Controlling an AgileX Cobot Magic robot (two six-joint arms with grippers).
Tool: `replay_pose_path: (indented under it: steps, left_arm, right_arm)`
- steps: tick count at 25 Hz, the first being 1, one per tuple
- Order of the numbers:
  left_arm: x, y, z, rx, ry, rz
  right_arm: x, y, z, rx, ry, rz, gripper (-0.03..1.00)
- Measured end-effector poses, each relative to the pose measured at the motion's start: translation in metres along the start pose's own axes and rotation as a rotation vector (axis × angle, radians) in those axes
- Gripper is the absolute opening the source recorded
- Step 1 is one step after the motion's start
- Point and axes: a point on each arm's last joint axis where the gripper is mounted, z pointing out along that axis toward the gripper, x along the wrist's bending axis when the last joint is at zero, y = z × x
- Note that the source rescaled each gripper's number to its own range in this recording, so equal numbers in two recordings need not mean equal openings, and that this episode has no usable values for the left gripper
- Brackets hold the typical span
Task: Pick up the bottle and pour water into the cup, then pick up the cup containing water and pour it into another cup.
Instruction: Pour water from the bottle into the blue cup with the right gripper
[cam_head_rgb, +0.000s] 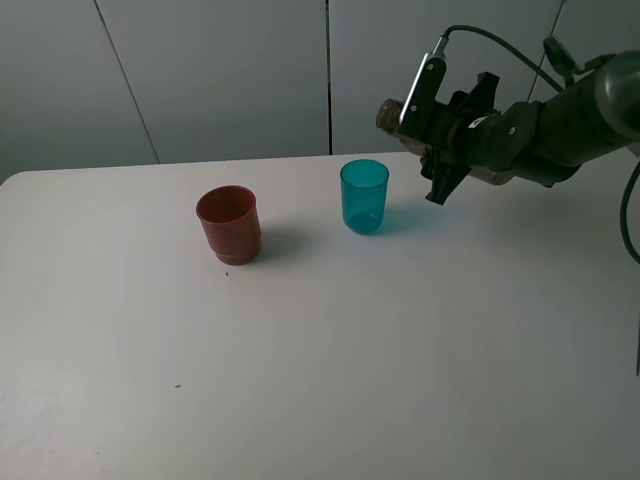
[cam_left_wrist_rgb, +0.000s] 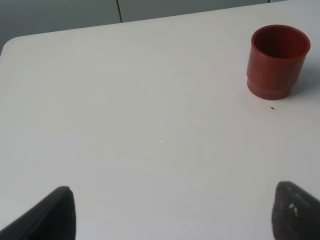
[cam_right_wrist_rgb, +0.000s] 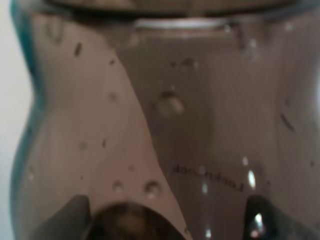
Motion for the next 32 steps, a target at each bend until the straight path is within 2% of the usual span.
replay_pose_path:
  steps: [9, 22, 32]
  left_arm:
    - [0.000, 0.000, 0.000, 0.000, 0.000, 0.000]
    - [0.000, 0.000, 0.000, 0.000, 0.000, 0.000]
    - [0.000, 0.000, 0.000, 0.000, 0.000, 0.000]
  right_arm:
    - [0.005, -0.003, 0.006, 0.015, -0.013, -0.181, 0.00]
    - [-0.015, 0.010, 0.011, -0.013, -0.092, -0.401, 0.00]
    - [-0.018, 0.011, 0.010, -0.016, -0.129, -0.490, 0.00]
